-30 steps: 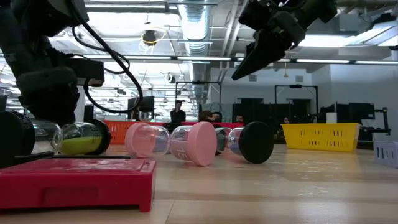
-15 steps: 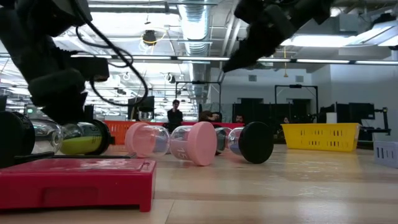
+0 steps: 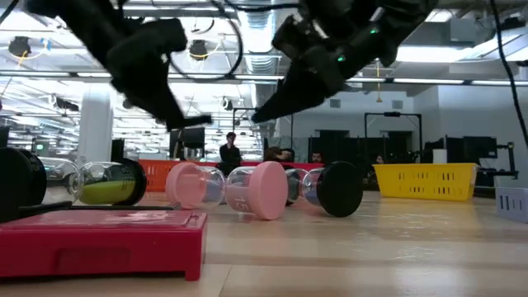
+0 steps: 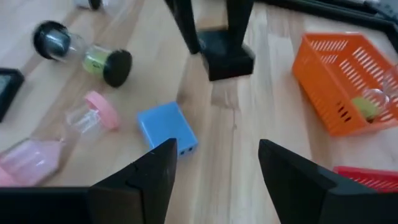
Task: Pick & Place Office items
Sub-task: Put the top black digital clock into the yellow bin
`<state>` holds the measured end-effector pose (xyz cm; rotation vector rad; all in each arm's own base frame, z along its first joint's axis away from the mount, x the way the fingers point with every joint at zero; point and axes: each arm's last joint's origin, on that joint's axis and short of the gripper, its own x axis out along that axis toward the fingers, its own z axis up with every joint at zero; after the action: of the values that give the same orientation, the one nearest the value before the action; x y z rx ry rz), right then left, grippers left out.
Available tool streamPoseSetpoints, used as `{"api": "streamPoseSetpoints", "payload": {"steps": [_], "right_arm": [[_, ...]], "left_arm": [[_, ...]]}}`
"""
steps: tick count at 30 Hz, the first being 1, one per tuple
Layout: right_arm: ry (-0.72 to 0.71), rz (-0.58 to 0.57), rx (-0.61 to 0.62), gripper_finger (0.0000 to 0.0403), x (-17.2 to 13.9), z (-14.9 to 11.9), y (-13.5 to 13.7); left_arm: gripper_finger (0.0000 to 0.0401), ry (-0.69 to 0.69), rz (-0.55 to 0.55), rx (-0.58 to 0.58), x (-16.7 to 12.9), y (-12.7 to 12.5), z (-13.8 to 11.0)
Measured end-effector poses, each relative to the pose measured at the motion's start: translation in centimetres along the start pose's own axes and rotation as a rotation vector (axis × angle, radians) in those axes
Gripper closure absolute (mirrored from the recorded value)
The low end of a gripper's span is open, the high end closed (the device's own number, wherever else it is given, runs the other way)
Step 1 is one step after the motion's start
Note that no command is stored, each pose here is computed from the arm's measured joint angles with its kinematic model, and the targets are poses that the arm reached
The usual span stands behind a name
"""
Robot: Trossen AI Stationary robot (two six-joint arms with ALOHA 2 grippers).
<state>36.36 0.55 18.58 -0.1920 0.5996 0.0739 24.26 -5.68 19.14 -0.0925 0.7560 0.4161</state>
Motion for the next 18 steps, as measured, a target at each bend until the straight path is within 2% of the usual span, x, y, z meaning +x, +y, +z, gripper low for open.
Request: {"api": "streamPoseSetpoints", "payload": {"steps": [7, 12, 18], "right_arm": [[-0.034, -0.028, -0.039, 0.0169, 2.3, 1.6, -1.2], [-0.058, -0.026, -0.079, 0.0163, 2.3, 2.5, -1.0], [-0.11, 0.014, -0.132, 0.0162, 2.0, 3.1, -0.3]], "left_arm": [[0.0244, -0.097, -0.026, 0.113, -0.3, 0.2, 1.3], [0.0228, -0.099, -0.026, 0.124, -0.2, 0.1, 1.4], [0.0242, -0.111, -0.024, 0.134, -0.2, 0.1, 1.5]]}}
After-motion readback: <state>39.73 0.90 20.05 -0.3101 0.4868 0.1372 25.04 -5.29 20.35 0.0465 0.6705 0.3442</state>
